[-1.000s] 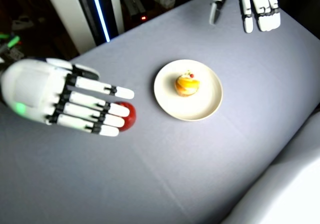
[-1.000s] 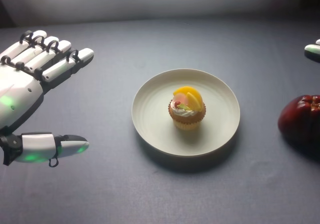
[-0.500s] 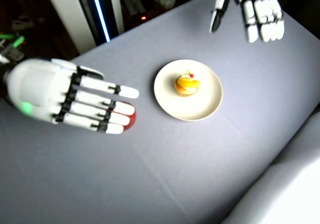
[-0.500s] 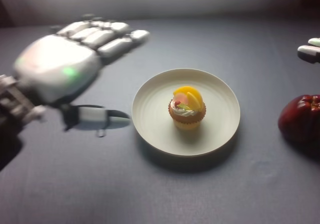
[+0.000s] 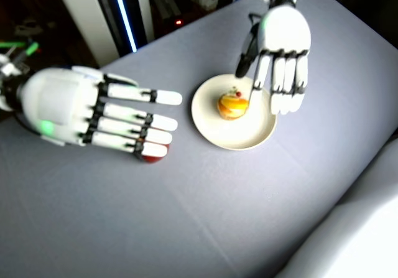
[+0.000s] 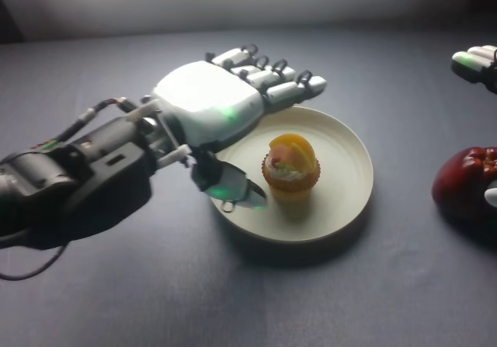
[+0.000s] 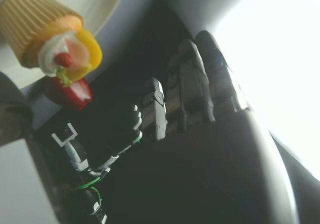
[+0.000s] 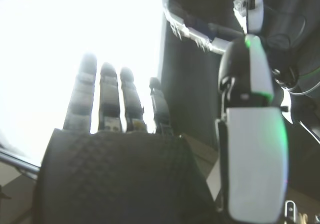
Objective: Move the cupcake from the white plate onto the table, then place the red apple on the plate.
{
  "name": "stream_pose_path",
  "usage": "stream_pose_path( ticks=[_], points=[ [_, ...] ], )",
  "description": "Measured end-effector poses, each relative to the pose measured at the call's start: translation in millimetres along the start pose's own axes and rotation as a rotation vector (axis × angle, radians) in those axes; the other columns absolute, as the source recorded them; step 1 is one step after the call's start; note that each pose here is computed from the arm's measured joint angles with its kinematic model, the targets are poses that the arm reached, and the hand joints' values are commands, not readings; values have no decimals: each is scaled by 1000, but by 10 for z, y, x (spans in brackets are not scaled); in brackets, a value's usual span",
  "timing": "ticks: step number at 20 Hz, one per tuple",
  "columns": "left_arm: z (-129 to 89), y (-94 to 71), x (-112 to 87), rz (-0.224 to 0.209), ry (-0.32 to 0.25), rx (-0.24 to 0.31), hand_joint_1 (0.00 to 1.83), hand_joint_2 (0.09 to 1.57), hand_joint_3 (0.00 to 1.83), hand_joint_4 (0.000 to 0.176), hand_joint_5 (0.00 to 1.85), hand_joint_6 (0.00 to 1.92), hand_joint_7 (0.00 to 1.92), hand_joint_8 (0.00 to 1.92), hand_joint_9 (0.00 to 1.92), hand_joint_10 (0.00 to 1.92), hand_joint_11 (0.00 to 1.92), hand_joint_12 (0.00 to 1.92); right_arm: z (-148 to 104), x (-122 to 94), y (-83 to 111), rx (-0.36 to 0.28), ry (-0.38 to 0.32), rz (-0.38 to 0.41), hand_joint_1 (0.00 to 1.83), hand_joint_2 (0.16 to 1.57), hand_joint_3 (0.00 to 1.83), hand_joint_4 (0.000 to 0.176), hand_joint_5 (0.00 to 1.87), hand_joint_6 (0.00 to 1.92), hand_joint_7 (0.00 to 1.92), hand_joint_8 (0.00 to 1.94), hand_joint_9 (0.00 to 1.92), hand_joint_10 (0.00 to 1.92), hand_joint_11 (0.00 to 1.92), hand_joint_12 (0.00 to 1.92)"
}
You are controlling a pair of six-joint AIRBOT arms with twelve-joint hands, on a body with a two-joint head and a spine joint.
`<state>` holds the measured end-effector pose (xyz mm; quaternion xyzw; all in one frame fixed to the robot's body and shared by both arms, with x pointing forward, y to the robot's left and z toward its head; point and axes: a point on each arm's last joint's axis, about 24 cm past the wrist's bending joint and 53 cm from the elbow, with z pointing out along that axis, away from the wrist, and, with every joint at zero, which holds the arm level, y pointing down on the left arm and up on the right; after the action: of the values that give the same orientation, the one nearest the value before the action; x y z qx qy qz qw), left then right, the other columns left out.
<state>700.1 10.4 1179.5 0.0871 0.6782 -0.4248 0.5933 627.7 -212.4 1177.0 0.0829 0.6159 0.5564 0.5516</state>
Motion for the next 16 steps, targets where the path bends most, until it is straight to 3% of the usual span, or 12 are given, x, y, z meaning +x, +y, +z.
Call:
stream_pose_path(
  ticks=[2,4,5,7,8,9,10,11,12,13,14,16],
  points=[
    [86,-43,94,-7,20,5,875,762,0,176,129,4,264,2,349,5,0,905,1,-7,-3,0,-2,-1,778,1112,11,110,0,0,10,1,19,4,55,253],
    [161,-86,207,-16,44,8,919,776,1,160,207,4,363,9,414,14,0,1005,3,-12,-7,-2,-3,-3,808,1112,6,101,0,0,16,2,34,7,73,265],
    [184,-96,258,-19,56,8,842,824,3,134,214,1,406,5,473,16,34,1072,4,-11,-14,0,-4,-1,817,1108,3,105,0,0,22,4,37,7,68,266],
    [212,-62,293,-19,65,-1,929,901,4,14,508,17,586,21,610,32,196,1130,4,-6,-13,-1,-2,-2,858,1101,0,124,0,0,44,10,47,9,59,266],
    [227,-35,302,-16,69,-7,955,939,3,0,630,15,657,22,675,36,264,1090,4,-9,-13,-1,-3,-2,869,1105,0,120,0,0,52,12,51,9,60,267],
    [240,1,316,-22,73,-16,1067,966,3,0,824,21,836,73,831,107,343,1201,4,-14,-16,0,-5,-2,882,1114,4,116,0,0,51,9,45,6,47,265],
    [240,31,310,-35,74,-22,1153,1015,3,0,1112,496,898,308,753,703,409,1426,4,-8,-14,-1,-3,-2,891,1121,6,113,0,0,53,8,46,5,50,269],
    [248,44,298,-49,68,-26,1238,1093,4,0,1165,385,897,1142,722,1081,361,1500,4,-7,-15,0,-3,-2,860,1123,5,114,0,0,61,8,59,9,61,276],
    [273,62,276,-66,53,-31,1195,1056,0,0,1157,608,856,1400,704,1556,396,1749,4,-7,-16,0,-3,-2,838,1132,7,117,0,0,57,4,68,10,62,277],
    [293,61,262,-81,42,-30,1178,1064,3,0,1106,739,839,1497,693,1744,417,1870,11,-7,-8,-2,-2,-2,846,1147,11,113,0,0,49,1,72,10,54,275],
    [306,89,246,-119,35,-35,1172,1075,2,0,1071,810,762,1556,618,1746,359,1876,13,-5,0,-6,-2,-2,841,1160,12,110,0,0,48,0,76,9,55,280],
    [296,130,191,-152,20,-39,1261,1110,0,0,1118,541,903,1324,699,1192,398,1448,12,-4,-10,-2,-1,-2,823,1169,9,110,0,0,28,2,75,6,42,282]
  ],
)
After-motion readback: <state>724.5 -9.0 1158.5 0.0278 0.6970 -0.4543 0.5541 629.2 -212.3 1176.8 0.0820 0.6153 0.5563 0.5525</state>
